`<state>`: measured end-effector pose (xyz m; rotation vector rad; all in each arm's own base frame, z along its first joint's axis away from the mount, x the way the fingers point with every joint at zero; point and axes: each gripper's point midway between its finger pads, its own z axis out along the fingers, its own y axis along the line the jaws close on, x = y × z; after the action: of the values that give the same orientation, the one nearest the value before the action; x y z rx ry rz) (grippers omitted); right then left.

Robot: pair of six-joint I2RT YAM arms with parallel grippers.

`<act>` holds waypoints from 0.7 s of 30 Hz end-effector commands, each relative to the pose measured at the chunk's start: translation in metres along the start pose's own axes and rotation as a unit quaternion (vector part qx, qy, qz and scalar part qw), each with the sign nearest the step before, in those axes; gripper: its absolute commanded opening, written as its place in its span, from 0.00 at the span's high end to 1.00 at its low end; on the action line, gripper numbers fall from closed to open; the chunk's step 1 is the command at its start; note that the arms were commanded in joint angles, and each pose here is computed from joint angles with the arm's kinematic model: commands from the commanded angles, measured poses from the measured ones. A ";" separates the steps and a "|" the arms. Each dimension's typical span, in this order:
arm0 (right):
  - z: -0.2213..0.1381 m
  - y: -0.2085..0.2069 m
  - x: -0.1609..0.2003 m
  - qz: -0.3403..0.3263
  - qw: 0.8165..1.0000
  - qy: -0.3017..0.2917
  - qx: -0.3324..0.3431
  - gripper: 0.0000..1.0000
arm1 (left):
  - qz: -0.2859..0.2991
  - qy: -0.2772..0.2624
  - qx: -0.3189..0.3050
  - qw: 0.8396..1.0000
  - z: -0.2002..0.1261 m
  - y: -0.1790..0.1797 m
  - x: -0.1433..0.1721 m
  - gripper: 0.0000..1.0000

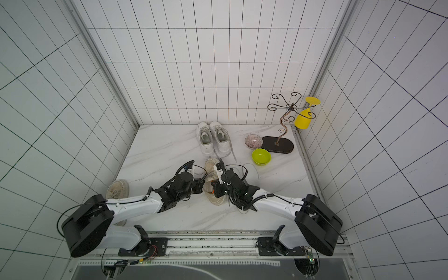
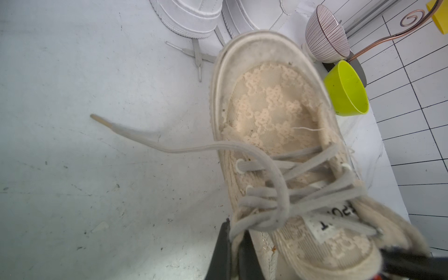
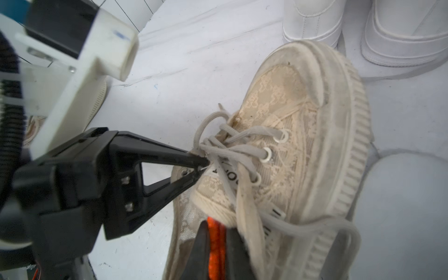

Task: Remove the insole from the shoe

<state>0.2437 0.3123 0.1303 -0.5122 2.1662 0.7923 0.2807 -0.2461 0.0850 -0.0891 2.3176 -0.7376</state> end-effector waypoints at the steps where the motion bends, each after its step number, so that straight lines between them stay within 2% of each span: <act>1: -0.022 0.041 -0.021 -0.031 0.992 -0.059 -0.104 1.00 | -0.006 -0.011 -0.113 0.993 0.003 0.058 -0.003 1.00; 14: -0.045 0.095 -0.012 -0.122 0.969 -0.080 -0.199 1.00 | -0.018 -0.008 -0.137 0.990 0.006 0.071 -0.012 1.00; 21: -0.059 0.081 -0.022 -0.104 0.972 -0.129 -0.166 1.00 | -0.026 -0.020 -0.157 0.987 0.000 0.087 -0.023 1.00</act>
<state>0.2090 0.3213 0.1516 -0.6901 1.9761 0.8697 0.2893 -0.2373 0.0781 -0.1117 2.3778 -0.7486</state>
